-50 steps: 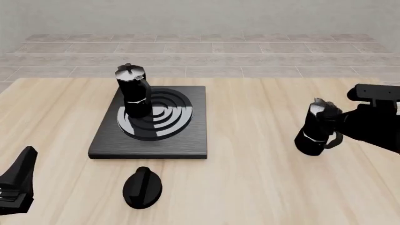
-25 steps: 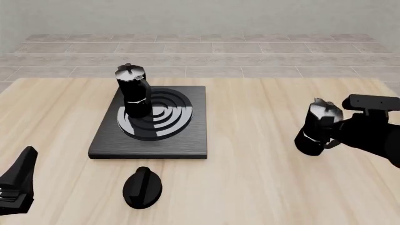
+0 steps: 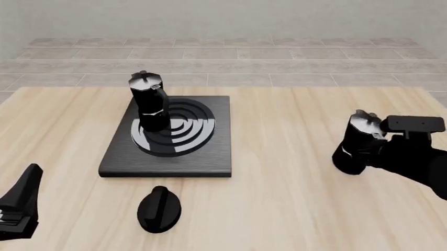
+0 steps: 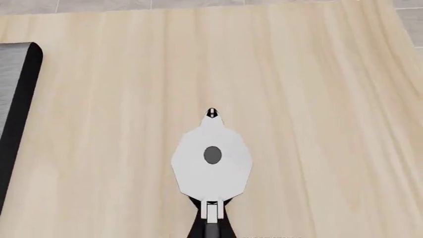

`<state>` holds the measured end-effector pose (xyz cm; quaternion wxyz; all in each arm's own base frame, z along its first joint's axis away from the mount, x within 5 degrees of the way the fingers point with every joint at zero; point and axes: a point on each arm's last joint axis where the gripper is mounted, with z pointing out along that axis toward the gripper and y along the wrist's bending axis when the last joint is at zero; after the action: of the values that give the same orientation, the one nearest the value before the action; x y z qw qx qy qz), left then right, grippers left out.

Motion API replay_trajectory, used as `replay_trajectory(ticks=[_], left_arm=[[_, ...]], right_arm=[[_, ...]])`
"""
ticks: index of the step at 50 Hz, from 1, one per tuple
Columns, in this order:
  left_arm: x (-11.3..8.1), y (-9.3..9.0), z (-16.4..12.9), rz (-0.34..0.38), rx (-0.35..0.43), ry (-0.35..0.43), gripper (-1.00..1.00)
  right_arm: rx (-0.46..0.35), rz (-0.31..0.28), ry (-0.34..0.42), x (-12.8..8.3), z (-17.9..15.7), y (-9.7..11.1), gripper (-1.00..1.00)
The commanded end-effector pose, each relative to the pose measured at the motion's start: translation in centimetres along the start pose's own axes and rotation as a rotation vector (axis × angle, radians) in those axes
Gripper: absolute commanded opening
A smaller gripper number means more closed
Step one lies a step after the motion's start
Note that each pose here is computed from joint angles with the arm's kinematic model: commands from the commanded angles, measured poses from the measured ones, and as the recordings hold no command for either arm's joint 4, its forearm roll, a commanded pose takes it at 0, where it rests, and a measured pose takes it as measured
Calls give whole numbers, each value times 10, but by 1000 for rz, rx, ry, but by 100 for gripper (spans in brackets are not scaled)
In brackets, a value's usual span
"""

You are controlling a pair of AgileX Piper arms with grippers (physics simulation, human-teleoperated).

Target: Put both moka pots on the stove.

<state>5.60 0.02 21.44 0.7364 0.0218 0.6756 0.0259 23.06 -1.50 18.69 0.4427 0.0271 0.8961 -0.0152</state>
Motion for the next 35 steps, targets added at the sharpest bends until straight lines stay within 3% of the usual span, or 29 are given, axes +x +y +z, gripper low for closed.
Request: replay_trajectory(ticks=[1,19,35], left_arm=[[0,0,0,4,2,0,100],[-1,0,0,4,-1,-1,100],[-1,0,0,4,-1,-2,100]], right_arm=[[-3,-59,-86,-7,-16,2,-100],[-26,-149,-197,-23,-46,10,-100],[-89,-186,-237,-46,-52,26,-100]])
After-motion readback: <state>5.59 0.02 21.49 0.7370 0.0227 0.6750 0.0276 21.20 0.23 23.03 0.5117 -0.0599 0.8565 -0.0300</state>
